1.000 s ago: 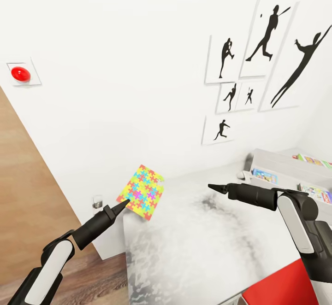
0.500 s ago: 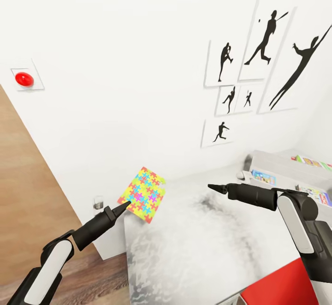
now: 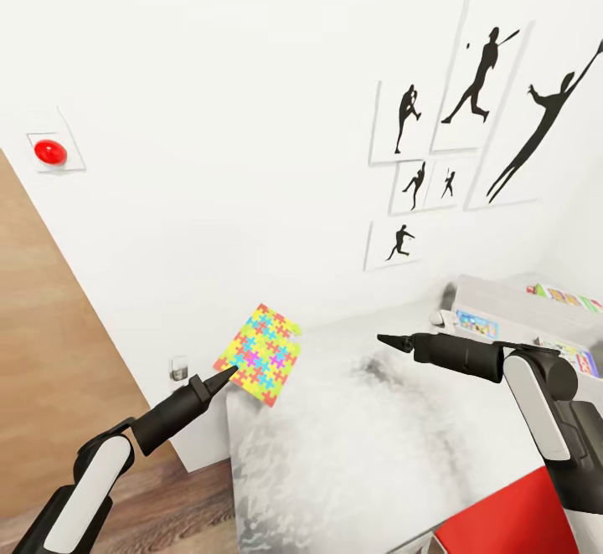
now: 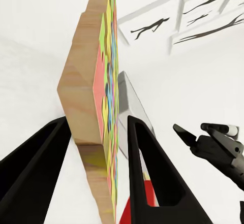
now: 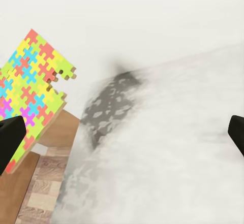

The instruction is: Put all the toys in the child's room - the three board games (two on the bed and one on the table), the two jigsaw puzzles on the table, and the tennis ball on the table - inside the toy box on the table in the child's room.

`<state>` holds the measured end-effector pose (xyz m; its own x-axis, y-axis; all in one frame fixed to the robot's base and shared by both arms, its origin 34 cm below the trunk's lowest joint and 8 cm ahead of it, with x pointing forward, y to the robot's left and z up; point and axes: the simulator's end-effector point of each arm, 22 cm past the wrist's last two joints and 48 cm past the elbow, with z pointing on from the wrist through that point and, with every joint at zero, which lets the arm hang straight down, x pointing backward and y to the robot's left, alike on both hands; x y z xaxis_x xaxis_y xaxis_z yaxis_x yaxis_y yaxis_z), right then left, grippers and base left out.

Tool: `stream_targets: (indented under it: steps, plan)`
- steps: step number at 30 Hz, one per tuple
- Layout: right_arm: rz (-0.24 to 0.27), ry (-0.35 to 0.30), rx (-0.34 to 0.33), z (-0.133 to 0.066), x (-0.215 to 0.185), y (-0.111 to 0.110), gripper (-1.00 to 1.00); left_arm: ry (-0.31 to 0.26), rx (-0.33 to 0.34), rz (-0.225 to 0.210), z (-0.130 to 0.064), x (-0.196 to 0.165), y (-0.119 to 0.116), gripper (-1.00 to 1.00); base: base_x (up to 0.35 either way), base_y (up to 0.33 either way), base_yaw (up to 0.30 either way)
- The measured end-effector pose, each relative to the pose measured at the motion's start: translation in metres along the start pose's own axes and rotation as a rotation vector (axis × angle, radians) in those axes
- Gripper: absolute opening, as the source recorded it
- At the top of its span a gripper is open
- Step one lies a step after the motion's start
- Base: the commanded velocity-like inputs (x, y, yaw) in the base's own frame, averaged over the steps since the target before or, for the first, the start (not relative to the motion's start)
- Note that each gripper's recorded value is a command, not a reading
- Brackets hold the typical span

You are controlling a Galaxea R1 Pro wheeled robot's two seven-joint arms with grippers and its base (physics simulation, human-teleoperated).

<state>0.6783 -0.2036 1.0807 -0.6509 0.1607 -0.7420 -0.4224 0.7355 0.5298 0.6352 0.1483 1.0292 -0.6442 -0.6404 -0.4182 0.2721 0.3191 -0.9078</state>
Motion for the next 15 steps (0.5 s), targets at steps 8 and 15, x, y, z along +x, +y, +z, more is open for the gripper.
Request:
stream_targets:
  steps: [8, 15]
  plan:
    - [0.0, 0.0, 0.0, -0.004, -0.003, 0.005, 1.0, 0.0, -0.003, 0.001, -0.003, -0.001, -0.006, -1.0, 0.0, 0.0, 0.0]
    - [0.0, 0.0, 0.0, -0.008, -0.006, 0.009, 1.0, 0.001, -0.005, 0.004, -0.005, -0.002, -0.012, -1.0, 0.0, 0.0, 0.0]
